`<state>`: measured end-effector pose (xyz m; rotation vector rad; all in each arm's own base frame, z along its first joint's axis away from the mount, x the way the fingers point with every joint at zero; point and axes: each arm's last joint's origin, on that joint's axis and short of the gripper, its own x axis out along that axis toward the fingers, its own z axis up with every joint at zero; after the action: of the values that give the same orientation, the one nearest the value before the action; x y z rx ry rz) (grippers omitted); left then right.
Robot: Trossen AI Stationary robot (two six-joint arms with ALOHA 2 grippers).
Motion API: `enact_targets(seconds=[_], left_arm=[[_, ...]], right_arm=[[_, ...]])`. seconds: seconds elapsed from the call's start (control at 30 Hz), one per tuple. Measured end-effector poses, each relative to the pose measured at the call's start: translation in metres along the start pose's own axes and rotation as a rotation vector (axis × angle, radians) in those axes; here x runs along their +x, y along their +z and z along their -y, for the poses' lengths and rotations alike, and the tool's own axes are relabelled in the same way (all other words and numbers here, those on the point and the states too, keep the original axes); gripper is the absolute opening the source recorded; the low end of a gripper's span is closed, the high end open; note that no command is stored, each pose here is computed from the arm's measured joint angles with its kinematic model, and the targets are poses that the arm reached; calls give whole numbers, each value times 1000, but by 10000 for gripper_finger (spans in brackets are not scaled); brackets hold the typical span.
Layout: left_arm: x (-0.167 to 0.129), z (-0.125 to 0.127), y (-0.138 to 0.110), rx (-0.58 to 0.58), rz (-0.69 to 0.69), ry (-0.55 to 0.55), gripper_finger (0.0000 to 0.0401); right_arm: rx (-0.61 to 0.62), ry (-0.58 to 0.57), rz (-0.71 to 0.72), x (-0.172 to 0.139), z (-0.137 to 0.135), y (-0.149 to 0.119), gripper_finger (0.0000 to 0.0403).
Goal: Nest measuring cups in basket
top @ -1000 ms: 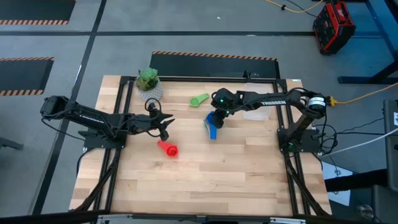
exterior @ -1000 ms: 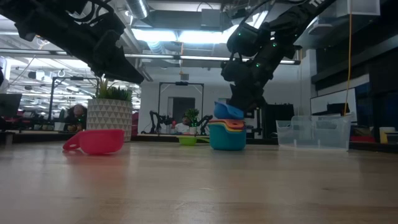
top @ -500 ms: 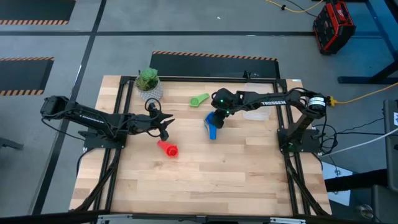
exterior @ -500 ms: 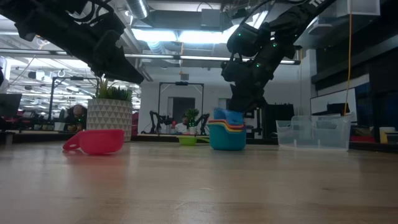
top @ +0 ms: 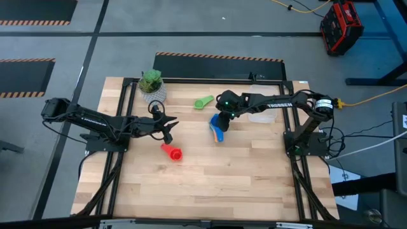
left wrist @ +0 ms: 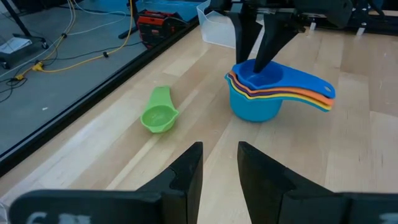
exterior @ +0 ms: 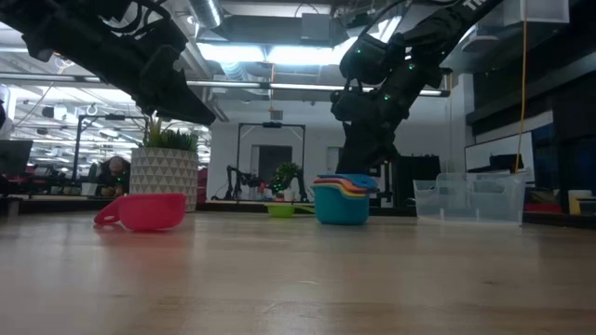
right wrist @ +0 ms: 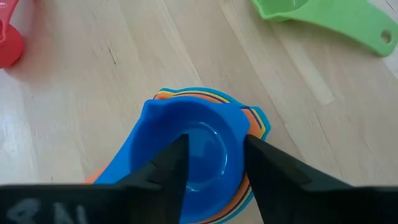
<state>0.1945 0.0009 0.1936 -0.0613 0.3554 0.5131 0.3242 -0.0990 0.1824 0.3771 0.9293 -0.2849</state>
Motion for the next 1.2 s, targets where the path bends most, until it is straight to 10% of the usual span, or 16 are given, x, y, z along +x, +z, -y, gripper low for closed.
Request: enact_targets(seconds=[0.47, 1.2], left_arm=[[0, 0, 0, -1, 0, -1, 94], [0, 0, 0, -12, 1, -1, 94]], right_arm=[[-5, 3, 15, -7, -3, 10, 168], [-247, 33, 118, -114, -14, 6, 168]])
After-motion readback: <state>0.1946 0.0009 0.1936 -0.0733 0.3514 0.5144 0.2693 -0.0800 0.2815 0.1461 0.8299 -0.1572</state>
